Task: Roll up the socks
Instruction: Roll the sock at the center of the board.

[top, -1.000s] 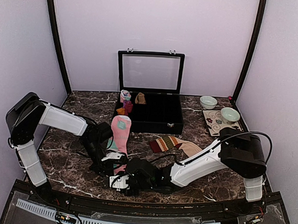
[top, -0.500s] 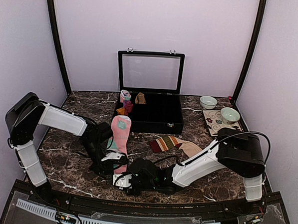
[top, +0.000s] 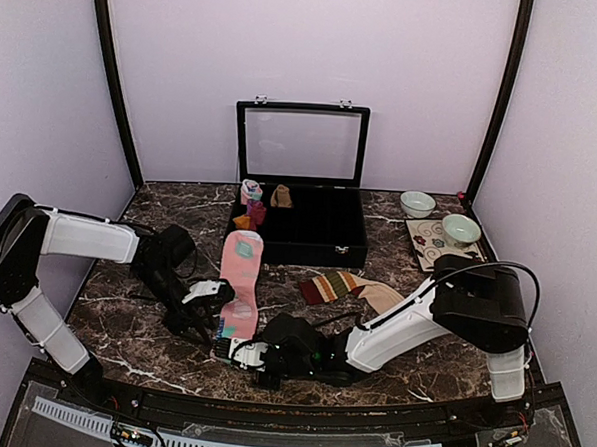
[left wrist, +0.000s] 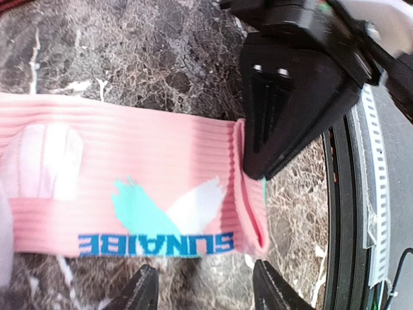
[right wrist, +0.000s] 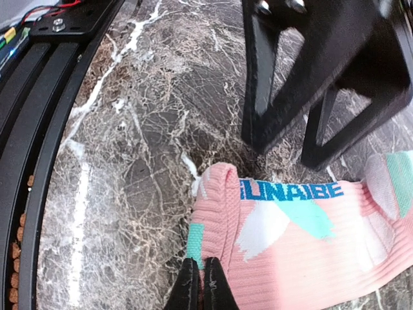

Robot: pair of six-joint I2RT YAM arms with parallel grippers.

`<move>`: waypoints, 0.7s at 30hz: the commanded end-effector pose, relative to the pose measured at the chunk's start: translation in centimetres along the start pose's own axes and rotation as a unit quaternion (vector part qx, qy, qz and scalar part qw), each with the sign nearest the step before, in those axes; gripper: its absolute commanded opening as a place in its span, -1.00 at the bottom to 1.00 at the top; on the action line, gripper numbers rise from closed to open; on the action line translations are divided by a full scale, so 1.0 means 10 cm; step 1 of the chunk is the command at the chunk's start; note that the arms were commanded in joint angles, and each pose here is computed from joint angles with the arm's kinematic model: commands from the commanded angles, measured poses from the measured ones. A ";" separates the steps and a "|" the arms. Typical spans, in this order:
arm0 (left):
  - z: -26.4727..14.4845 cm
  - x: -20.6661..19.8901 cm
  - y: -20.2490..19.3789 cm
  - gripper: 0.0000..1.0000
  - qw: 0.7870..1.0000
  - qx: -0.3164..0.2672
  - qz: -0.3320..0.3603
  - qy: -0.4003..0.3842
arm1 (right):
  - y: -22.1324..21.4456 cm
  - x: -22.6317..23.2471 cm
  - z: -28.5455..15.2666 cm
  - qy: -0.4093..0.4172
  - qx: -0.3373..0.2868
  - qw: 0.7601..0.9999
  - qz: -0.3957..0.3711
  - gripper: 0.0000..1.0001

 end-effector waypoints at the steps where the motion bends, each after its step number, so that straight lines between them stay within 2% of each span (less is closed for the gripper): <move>1: -0.12 -0.14 -0.01 0.03 0.999 -0.008 0.030 0.032 | -0.42 0.08 0.02 0.072 0.093 0.989 0.093 -1.00; 8: -0.20 -0.35 -0.08 -0.02 0.996 -0.019 0.076 0.040 | -0.59 -0.07 0.04 0.146 0.121 0.954 0.234 -1.00; 14: -0.09 -0.43 -0.15 -0.01 0.994 -0.009 0.099 0.039 | -0.81 -0.24 0.09 0.185 0.162 0.890 0.385 -1.00; 21: 0.16 -0.49 0.06 -0.07 0.987 0.017 0.153 0.043 | -0.99 -0.36 0.06 0.188 0.184 0.838 0.478 -1.00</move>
Point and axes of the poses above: each gripper's point midway between its finger pads, its own z axis out along the fingers, its own x axis along the line the jaws close on, y = z × x, the point moved 10 cm from there along -z, back along the fingers, and after that the axes turned 1 degree about -z, right-handed, at the moved point
